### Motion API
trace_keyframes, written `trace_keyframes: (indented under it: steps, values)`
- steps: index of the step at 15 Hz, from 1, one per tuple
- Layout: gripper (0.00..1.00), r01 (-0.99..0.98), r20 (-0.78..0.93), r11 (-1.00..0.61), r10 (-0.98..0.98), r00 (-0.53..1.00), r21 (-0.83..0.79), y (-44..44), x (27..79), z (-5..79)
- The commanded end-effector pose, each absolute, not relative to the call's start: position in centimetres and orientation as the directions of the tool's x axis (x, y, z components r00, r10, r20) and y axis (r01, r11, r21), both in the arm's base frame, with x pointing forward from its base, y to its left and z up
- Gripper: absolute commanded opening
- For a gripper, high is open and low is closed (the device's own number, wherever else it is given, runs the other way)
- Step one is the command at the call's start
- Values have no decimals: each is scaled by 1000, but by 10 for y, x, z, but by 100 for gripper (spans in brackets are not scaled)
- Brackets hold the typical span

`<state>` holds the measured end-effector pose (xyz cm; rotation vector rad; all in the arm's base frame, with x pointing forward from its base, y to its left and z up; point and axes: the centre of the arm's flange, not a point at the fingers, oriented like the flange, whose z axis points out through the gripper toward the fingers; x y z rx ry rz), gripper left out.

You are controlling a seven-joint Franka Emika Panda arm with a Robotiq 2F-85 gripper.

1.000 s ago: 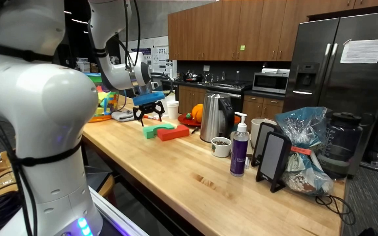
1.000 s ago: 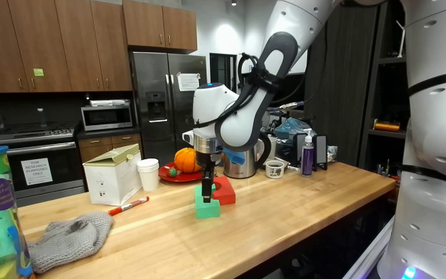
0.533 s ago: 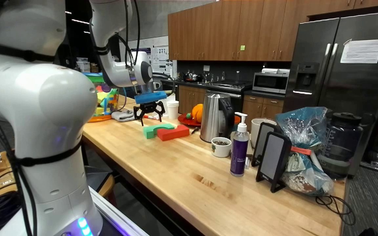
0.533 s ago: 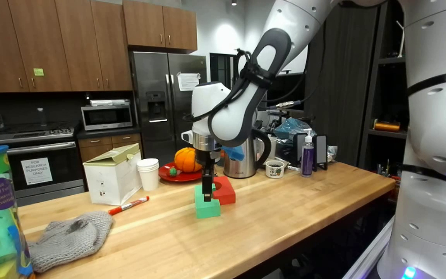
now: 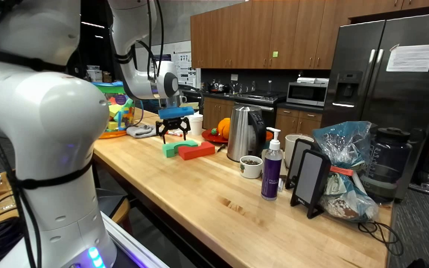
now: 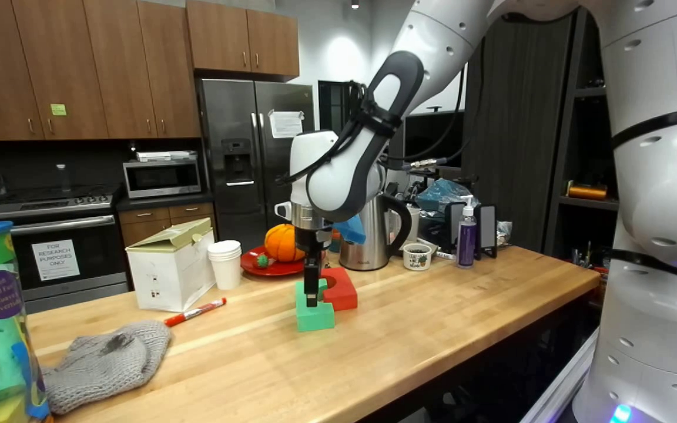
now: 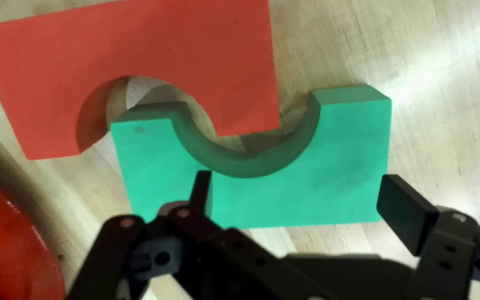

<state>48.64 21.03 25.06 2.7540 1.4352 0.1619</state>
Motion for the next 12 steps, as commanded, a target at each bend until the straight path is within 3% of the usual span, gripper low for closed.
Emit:
trace_keyframes:
  steps: [1,12]
  values:
    - [100,833,67,-553,832,550,34,212,498,236]
    - [100,839,71,-544,838,541,27,211,502,234]
